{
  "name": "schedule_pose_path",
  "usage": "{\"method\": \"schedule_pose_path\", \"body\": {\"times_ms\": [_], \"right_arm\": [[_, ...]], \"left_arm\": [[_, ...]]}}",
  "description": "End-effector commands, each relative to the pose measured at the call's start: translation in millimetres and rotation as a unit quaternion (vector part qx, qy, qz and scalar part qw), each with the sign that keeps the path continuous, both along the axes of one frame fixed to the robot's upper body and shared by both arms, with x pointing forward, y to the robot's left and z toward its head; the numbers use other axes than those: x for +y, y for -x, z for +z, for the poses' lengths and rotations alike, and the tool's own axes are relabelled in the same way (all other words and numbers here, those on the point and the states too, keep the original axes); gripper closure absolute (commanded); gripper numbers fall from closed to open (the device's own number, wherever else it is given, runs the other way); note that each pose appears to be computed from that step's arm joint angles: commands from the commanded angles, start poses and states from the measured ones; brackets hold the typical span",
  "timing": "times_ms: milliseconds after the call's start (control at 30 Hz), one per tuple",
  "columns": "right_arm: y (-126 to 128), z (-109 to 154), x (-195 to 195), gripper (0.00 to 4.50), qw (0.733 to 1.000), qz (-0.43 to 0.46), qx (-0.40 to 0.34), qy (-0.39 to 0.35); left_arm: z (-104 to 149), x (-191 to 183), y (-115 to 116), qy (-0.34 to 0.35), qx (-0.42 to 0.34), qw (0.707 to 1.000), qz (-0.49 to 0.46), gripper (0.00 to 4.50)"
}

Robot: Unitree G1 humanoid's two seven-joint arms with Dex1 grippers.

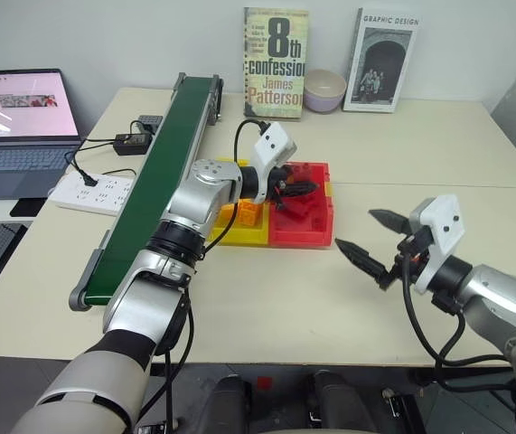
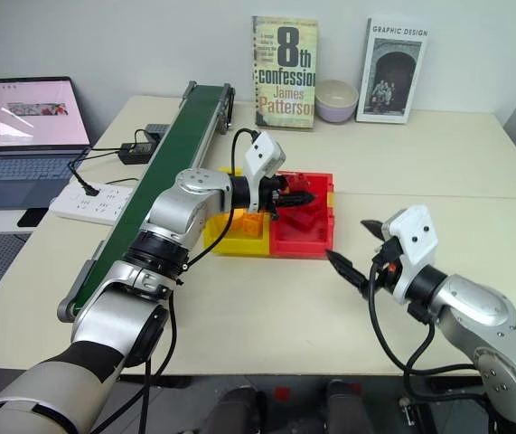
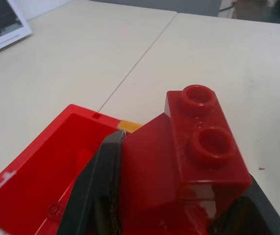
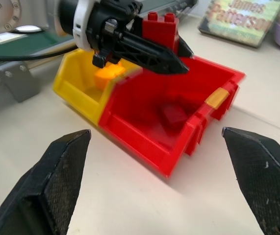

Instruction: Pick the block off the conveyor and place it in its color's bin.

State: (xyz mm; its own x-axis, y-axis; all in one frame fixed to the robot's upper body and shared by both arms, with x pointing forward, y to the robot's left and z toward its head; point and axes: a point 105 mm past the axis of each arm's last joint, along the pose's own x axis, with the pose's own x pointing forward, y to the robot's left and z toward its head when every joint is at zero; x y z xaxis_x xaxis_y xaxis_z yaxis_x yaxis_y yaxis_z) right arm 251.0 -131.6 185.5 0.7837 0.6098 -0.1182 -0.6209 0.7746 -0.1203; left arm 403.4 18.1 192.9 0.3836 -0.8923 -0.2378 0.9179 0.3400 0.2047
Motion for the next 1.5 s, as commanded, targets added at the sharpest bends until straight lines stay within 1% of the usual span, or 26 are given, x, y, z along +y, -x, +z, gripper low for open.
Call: {"method": "schedule_pose_path", "body": {"times_ms": [33,100,133,200,267,333,533,567,600,700,800,967,1033,1100,1167,1233,1300,1400,1500], "right_arm": [[6.5,12.7,2.5,0.0,1.0,-0.004,-0.028,-0.005],[7.3,14.8,4.4,0.0,0.999,-0.006,-0.032,-0.009],[7.1,15.4,5.1,0.0,0.999,-0.006,-0.032,-0.01],[5.9,16.3,6.1,0.0,0.999,-0.008,-0.033,-0.013],[5.2,17.0,6.2,0.0,0.999,-0.008,-0.033,-0.014],[4.6,17.5,5.5,0.0,0.999,-0.009,-0.032,-0.015],[2.5,16.4,4.9,0.0,0.999,-0.004,-0.028,-0.017],[1.7,15.9,4.9,0.0,0.999,-0.001,-0.026,-0.017],[0.4,15.6,4.8,0.0,1.0,0.004,-0.025,-0.017],[-4.3,17.0,3.0,0.0,0.999,0.018,-0.025,-0.014],[-16.7,21.1,-3.6,0.0,0.999,0.021,-0.032,-0.011],[-34.7,22.4,-10.0,0.0,0.999,0.019,-0.044,-0.011],[-42.2,22.5,-14.2,0.0,0.999,0.006,-0.051,-0.012],[-47.8,22.4,-18.0,0.0,0.998,-0.004,-0.056,-0.015],[-50.6,20.9,-20.9,0.0,0.998,-0.011,-0.059,-0.016],[-51.9,19.5,-22.2,0.0,0.998,-0.012,-0.059,-0.02],[-52.8,17.9,-22.2,0.0,0.998,-0.009,-0.057,-0.023],[-51.9,17.0,-17.6,0.0,0.998,0.023,-0.051,-0.024],[-47.9,19.3,-11.2,0.0,0.997,0.063,-0.044,-0.021]], "left_arm": [[5.3,-7.8,-4.5,-0.022,-0.043,0.999,-0.01,2.98],[5.0,-7.0,-6.7,-0.018,-0.041,0.999,-0.007,2.98],[6.8,-8.6,-5.5,-0.005,-0.034,0.999,-0.014,2.98],[7.3,-9.6,-5.8,0.001,-0.03,0.999,-0.017,2.28],[6.2,-7.4,-7.9,-0.004,-0.033,0.999,-0.011,1.96],[7.0,-5.5,-9.3,-0.002,-0.032,0.999,-0.008,1.51],[10.3,2.8,-10.7,0.005,-0.03,1.0,0.002,0.35],[12.1,5.0,-10.6,0.007,-0.03,1.0,0.003,0.07],[16.3,10.8,-11.4,0.015,-0.031,0.999,0.01,0.01],[27.3,32.0,-11.8,0.034,-0.032,0.998,0.034,0.01],[35.4,66.4,-8.2,0.057,-0.022,0.995,0.078,0.01],[34.0,109.7,7.0,0.071,-0.032,0.984,0.161,0.01],[36.5,140.5,11.7,0.08,-0.05,0.967,0.238,0.01],[36.8,176.1,23.6,0.096,-0.059,0.941,0.32,0.01],[31.0,192.6,36.7,0.098,-0.057,0.925,0.363,0.01],[23.1,199.9,49.0,0.095,-0.048,0.917,0.385,0.01],[17.0,200.7,60.3,0.093,-0.037,0.916,0.389,0.01],[10.5,183.5,81.6,0.087,-0.002,0.94,0.331,0.01],[11.3,173.1,93.6,0.072,0.017,0.955,0.286,0.01]]}}
